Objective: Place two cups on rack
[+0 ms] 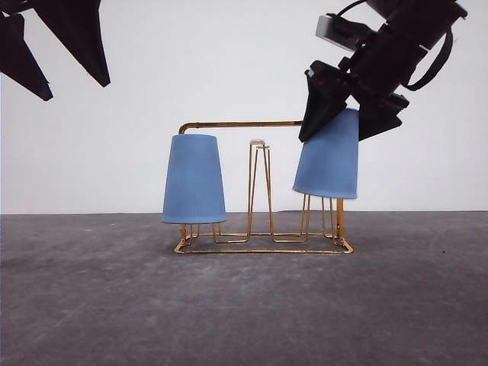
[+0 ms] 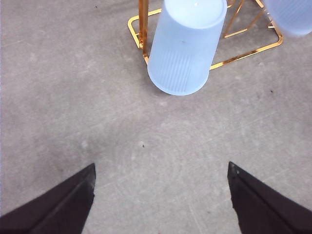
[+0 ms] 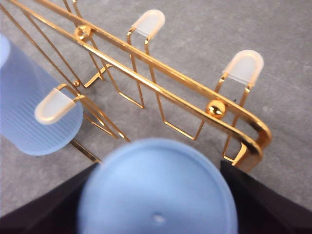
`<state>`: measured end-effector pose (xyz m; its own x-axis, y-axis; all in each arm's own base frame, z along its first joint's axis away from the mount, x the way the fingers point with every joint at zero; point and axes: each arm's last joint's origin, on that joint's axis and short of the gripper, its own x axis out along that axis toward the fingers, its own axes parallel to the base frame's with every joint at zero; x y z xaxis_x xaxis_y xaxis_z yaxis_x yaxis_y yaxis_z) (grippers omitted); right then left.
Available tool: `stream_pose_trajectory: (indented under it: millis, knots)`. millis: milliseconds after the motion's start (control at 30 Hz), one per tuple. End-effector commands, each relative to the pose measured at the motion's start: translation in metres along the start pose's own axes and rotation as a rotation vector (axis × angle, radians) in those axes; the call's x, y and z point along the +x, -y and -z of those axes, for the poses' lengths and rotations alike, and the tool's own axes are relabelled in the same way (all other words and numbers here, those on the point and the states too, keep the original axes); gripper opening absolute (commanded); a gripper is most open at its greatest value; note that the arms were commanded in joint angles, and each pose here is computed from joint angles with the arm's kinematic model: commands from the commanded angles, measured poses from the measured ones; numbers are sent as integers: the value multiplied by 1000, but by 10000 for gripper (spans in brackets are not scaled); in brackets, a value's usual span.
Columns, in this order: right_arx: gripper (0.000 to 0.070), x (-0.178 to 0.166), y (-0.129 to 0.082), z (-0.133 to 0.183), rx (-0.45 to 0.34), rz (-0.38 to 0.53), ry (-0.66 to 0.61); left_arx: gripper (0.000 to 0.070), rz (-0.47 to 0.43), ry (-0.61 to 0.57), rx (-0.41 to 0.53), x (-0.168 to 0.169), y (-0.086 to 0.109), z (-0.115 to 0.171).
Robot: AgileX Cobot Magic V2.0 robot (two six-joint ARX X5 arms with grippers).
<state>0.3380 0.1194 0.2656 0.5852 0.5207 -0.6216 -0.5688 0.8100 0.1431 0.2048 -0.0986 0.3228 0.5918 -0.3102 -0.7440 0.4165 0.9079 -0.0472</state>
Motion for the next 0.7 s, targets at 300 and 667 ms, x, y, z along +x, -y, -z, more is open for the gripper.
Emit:
stream_pose_trajectory:
  millis: [300, 667]
  knots:
    - [632, -5, 2, -1, 37, -11, -23, 510, -10, 59, -4, 0, -4, -7]
    - [629, -93, 9, -6, 89, 138, 64, 509, -130, 91, -102, -4, -44, -8]
